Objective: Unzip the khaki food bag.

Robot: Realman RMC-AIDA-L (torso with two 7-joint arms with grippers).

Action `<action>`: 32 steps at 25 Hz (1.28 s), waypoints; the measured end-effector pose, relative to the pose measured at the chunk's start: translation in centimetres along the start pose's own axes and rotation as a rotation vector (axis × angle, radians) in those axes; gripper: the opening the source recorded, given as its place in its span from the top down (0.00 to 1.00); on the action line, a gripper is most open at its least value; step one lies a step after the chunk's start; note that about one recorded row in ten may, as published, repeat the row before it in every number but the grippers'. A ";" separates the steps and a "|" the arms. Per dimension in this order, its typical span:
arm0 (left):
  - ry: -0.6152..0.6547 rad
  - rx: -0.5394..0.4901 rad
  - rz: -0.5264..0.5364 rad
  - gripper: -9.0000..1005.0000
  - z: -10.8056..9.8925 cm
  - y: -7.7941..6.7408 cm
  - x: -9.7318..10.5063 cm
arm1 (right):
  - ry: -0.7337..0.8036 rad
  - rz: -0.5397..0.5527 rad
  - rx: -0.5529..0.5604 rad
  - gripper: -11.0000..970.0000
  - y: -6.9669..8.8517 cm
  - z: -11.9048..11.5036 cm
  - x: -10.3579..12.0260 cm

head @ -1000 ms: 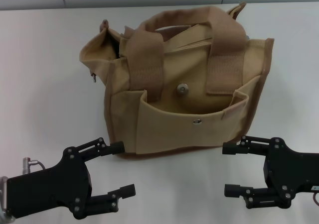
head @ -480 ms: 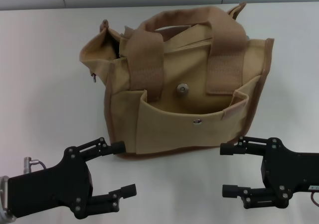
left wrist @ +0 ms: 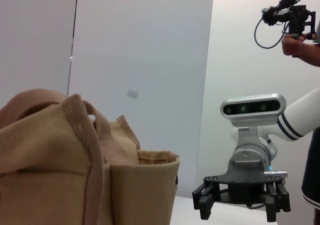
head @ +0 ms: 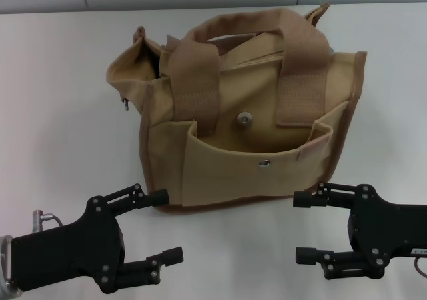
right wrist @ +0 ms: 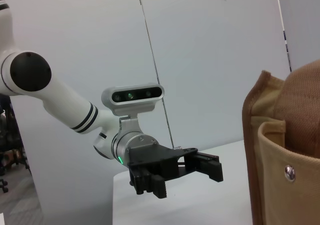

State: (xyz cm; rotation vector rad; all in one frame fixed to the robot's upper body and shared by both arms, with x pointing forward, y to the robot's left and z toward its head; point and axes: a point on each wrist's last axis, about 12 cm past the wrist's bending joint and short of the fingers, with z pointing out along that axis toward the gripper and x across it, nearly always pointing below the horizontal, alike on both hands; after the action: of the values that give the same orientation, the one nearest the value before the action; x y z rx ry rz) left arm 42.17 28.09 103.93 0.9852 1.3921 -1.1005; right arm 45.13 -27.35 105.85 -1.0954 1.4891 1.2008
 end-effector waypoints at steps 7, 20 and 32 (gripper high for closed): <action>0.001 0.001 0.001 0.20 0.0 0.0 0.0 | -0.002 0.007 0.002 0.20 0.0 0.1 0.1; -0.001 0.002 0.002 0.20 0.0 0.0 0.0 | 0.000 0.007 0.007 0.20 0.0 0.1 0.1; -0.004 -0.001 0.003 0.20 -0.1 0.0 -0.1 | 0.001 0.010 0.011 0.20 0.0 0.1 0.2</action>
State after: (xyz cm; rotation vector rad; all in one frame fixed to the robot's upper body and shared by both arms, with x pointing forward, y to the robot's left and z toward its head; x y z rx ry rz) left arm 42.15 28.18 104.00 0.9843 1.3872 -1.0988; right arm 45.14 -27.29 105.63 -1.0828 1.5011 1.1980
